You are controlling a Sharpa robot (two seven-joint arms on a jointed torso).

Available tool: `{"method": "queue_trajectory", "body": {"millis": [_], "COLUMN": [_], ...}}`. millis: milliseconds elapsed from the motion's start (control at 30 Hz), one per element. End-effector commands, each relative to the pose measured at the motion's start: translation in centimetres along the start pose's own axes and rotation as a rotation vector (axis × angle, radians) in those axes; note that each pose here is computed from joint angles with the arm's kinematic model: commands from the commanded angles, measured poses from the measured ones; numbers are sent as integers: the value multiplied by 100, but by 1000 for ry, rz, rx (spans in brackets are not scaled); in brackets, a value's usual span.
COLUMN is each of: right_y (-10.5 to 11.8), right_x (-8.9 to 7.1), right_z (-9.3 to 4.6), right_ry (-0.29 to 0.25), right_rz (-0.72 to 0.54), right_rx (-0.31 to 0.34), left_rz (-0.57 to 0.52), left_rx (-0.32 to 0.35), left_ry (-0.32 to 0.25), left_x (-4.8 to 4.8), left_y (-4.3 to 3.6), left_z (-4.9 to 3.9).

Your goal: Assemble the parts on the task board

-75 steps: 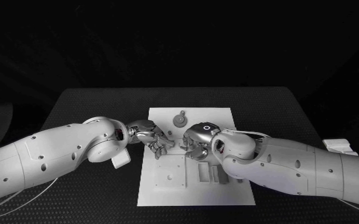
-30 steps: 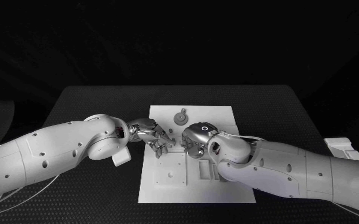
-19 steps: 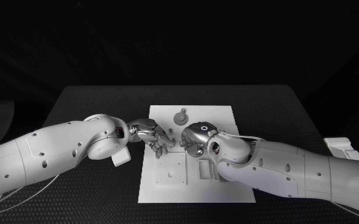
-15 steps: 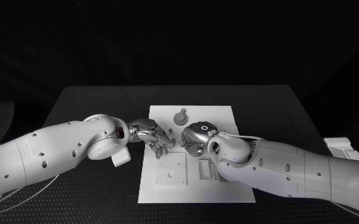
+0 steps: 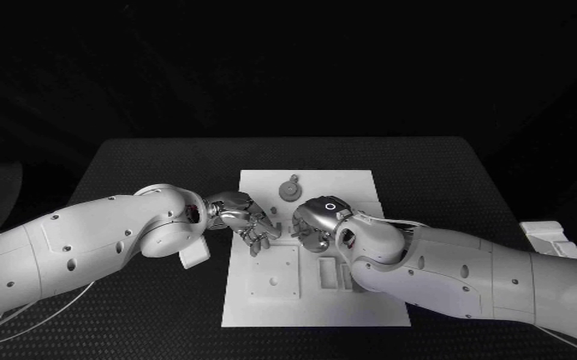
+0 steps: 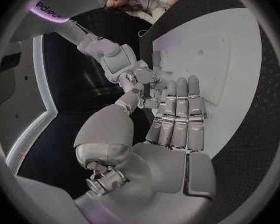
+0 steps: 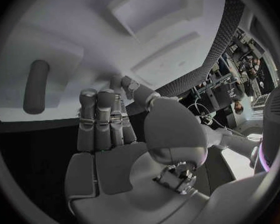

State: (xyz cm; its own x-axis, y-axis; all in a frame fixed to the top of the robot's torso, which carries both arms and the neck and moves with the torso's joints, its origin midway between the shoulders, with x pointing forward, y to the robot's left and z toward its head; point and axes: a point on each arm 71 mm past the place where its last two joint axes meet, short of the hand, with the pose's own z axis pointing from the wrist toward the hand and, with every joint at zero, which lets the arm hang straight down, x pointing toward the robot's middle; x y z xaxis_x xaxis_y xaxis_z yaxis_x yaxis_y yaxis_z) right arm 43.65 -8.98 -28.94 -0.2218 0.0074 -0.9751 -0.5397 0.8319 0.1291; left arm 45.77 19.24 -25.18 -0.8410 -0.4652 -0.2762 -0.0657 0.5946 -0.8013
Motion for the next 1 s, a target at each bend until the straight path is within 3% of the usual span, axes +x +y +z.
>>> {"method": "queue_trajectory", "body": {"millis": [33, 300, 567, 1000], "right_y": [-7, -9, 16, 141], "right_x": [-12, -108, -316, -662], "right_z": [-33, -118, -177, -314], "right_ry": [-25, -52, -95, -149], "right_rz": [1, 24, 38, 57], "right_rx": [-14, -25, -44, -92], "left_rz": [2, -12, -57, -152], "left_rx": [7, -4, -27, -56], "left_ry": [5, -23, -78, -112], "left_x": [14, -3, -15, 1], "left_y": [-16, -7, -3, 6], "left_z": [5, 2, 5, 25]}}
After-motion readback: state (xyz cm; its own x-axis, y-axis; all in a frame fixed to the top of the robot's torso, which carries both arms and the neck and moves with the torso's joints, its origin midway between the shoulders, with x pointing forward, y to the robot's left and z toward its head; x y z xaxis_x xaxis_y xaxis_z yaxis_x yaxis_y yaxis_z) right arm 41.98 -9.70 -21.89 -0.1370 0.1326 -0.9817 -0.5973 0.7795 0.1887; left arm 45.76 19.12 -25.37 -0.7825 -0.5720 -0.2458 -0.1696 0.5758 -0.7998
